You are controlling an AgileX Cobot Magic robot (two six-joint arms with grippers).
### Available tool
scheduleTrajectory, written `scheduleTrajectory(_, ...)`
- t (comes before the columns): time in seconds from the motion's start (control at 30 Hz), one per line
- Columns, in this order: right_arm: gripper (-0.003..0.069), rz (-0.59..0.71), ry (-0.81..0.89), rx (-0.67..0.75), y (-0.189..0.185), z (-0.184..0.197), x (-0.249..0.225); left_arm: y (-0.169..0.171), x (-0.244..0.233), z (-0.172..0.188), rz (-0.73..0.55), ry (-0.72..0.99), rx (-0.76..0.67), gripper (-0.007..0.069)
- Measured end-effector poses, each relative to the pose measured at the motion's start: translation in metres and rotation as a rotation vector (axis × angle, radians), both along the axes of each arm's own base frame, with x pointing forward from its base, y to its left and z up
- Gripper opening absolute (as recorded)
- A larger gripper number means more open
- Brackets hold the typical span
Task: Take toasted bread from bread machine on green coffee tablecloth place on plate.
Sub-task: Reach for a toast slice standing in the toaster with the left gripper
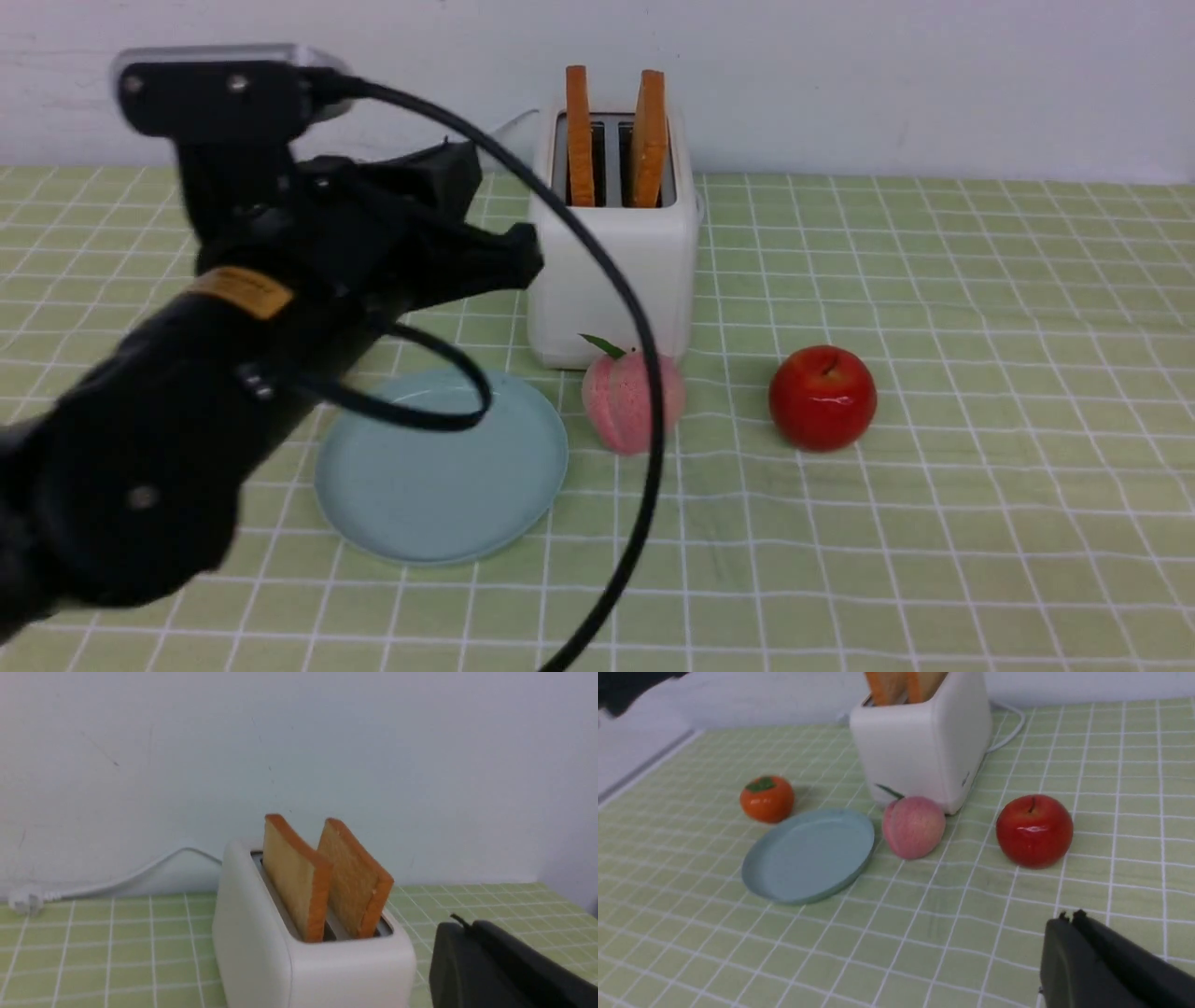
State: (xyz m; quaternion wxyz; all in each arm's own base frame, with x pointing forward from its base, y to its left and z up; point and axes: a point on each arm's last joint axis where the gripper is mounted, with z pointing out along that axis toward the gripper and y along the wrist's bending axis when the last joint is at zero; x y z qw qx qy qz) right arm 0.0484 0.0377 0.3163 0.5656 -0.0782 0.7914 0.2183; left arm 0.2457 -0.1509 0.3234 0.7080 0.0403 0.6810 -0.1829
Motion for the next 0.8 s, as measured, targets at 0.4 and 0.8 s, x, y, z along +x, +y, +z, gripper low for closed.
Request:
scheduleTrajectory(0.4,-0.0008,0.03,-0.059,-0.131,-0.001,0.012,0.002,-0.065,0.109,-0.04,0.048,-0.03,0.063,0.041)
scheduleTrajectory(0.8,0.0,0.0,-0.104,-0.124,-0.003,0.016,0.004,-0.068,0.178,-0.053,-0.014,0.078,0.09,0.0434)
